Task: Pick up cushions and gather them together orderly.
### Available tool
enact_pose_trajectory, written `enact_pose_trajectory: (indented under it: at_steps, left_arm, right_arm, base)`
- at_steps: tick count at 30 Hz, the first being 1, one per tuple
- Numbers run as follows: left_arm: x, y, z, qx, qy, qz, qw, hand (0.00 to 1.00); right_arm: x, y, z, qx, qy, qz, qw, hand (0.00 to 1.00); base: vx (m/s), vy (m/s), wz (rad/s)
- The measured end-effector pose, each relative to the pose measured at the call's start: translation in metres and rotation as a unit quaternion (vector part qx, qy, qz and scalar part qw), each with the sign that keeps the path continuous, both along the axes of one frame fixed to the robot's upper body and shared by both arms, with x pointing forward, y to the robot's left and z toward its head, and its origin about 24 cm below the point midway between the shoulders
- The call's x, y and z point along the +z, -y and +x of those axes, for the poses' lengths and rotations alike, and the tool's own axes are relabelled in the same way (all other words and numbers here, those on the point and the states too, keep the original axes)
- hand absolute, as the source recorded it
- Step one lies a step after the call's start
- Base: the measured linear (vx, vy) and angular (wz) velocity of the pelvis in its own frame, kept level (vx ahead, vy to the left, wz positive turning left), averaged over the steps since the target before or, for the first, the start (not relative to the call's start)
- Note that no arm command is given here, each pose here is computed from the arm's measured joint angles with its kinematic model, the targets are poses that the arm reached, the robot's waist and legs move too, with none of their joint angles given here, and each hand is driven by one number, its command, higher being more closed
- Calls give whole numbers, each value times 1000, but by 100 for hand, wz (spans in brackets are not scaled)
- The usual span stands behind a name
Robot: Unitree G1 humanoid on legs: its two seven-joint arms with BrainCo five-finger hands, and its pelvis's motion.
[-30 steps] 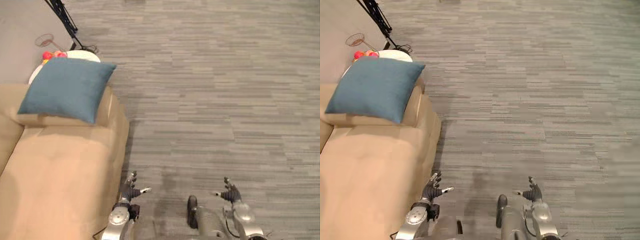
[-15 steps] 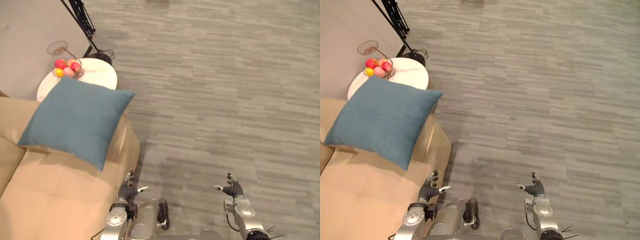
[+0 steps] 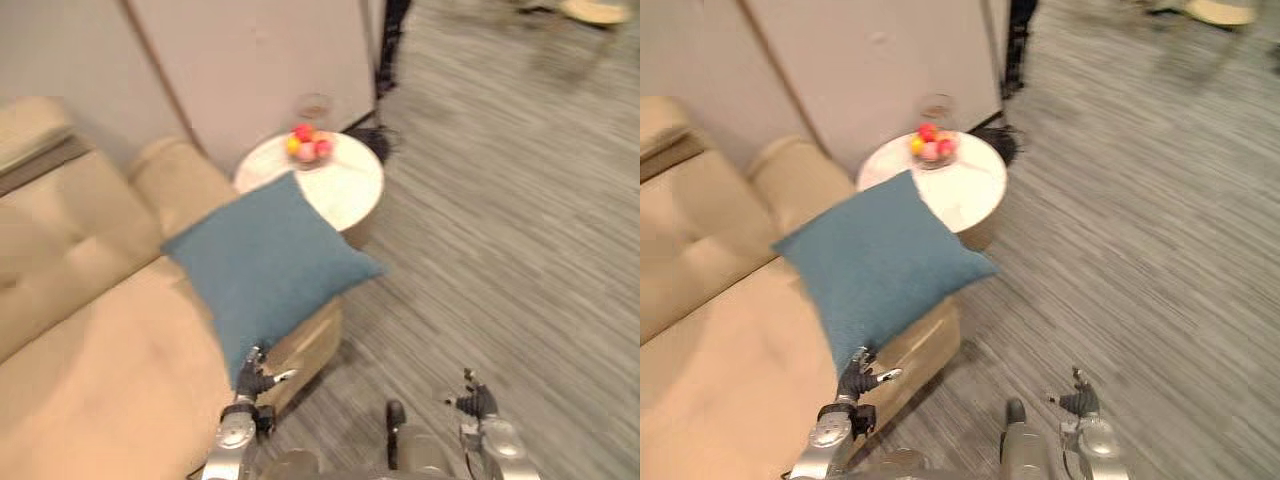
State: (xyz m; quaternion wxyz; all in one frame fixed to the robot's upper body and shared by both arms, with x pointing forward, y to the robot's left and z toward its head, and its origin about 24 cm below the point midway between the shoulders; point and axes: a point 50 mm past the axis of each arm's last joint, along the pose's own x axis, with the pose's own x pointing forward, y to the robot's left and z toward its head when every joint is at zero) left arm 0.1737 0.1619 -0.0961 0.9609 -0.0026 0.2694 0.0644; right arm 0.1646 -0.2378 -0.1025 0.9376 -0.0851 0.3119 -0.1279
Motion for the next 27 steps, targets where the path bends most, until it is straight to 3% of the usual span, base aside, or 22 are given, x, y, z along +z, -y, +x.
enact_pose_trajectory:
  at_steps: [10,20,27]
  left_arm:
    - [-2,-18,-2,10,-9,15,1000,0]
    - [-10,-45,-30,13,-49,55,997,0]
    - [1,-56,-13,13,-21,74,997,0]
  right_arm:
    - [-2,-10,1,-41,19,38,998,0]
    - [2,1,7,-79,29,34,996,0]
    - [17,23,10,-103,61,-1,993,0]
  base:
    - [95,22,125]
    - [-53,59,2]
    - [71,-67,20]
